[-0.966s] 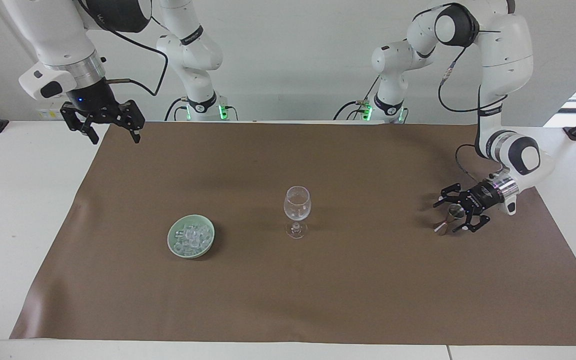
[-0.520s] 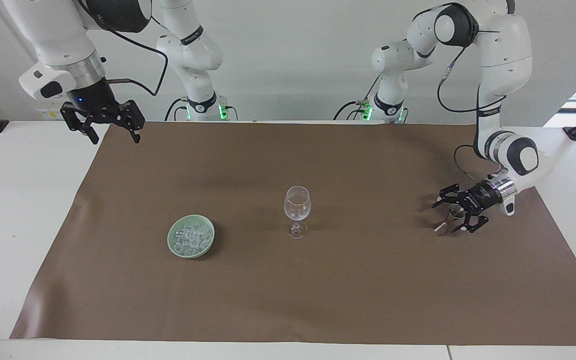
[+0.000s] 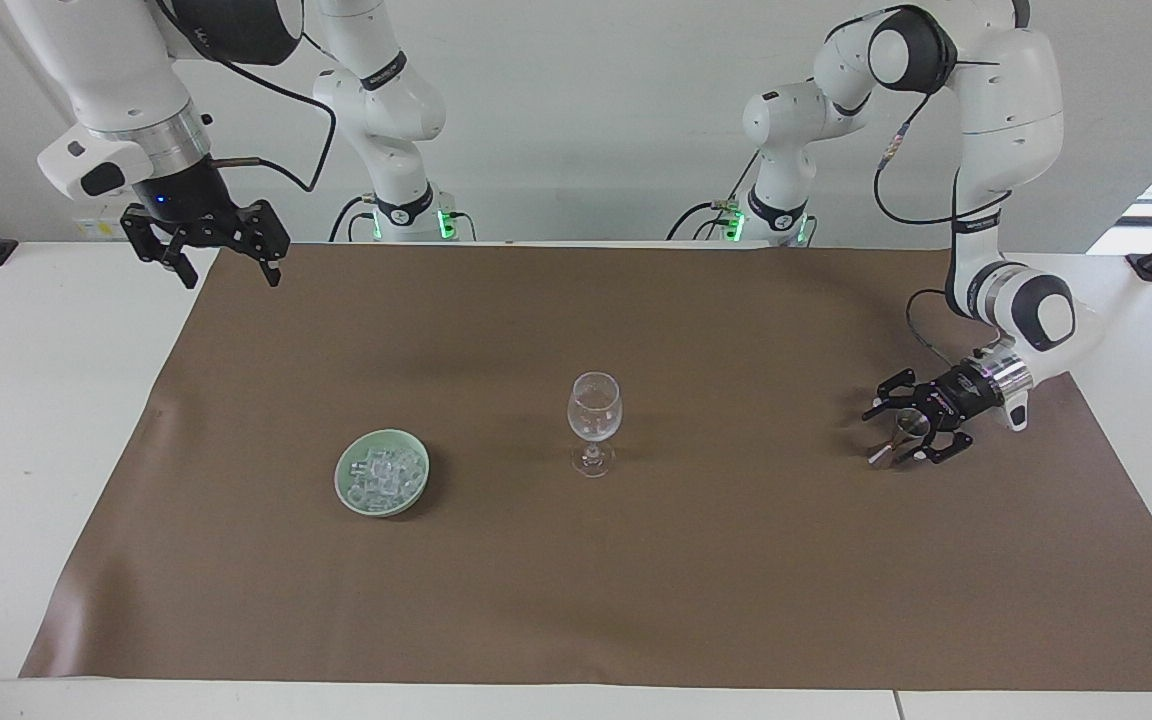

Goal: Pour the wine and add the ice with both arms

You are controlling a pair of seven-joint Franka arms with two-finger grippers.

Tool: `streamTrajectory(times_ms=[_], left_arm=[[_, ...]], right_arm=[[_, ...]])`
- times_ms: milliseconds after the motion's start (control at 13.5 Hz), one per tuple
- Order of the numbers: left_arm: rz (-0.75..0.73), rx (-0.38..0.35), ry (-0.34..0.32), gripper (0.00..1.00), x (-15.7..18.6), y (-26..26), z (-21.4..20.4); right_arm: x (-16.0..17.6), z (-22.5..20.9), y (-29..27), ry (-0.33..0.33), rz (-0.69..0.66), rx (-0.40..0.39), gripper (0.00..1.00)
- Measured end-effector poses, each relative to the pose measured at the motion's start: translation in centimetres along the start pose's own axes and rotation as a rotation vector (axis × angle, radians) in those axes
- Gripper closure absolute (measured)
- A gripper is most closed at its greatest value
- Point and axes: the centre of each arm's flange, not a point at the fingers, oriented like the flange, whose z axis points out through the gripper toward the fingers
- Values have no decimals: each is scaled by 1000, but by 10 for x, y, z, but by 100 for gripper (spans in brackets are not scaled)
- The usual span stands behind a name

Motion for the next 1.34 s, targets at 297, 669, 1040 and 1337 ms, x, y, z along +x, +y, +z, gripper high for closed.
streamTrajectory(times_ms=[297, 669, 1040, 1337], left_arm=[[2, -2, 1, 26, -1, 0, -1], [2, -6, 4, 31, -1, 1, -2], [2, -8, 4, 42, -1, 1, -2], [2, -8, 5, 50, -1, 1, -2]], right_arm=[[0, 0, 0, 0, 0, 0, 0], [0, 0, 0, 0, 0, 0, 0], [0, 0, 0, 0, 0, 0, 0], [0, 0, 0, 0, 0, 0, 0]])
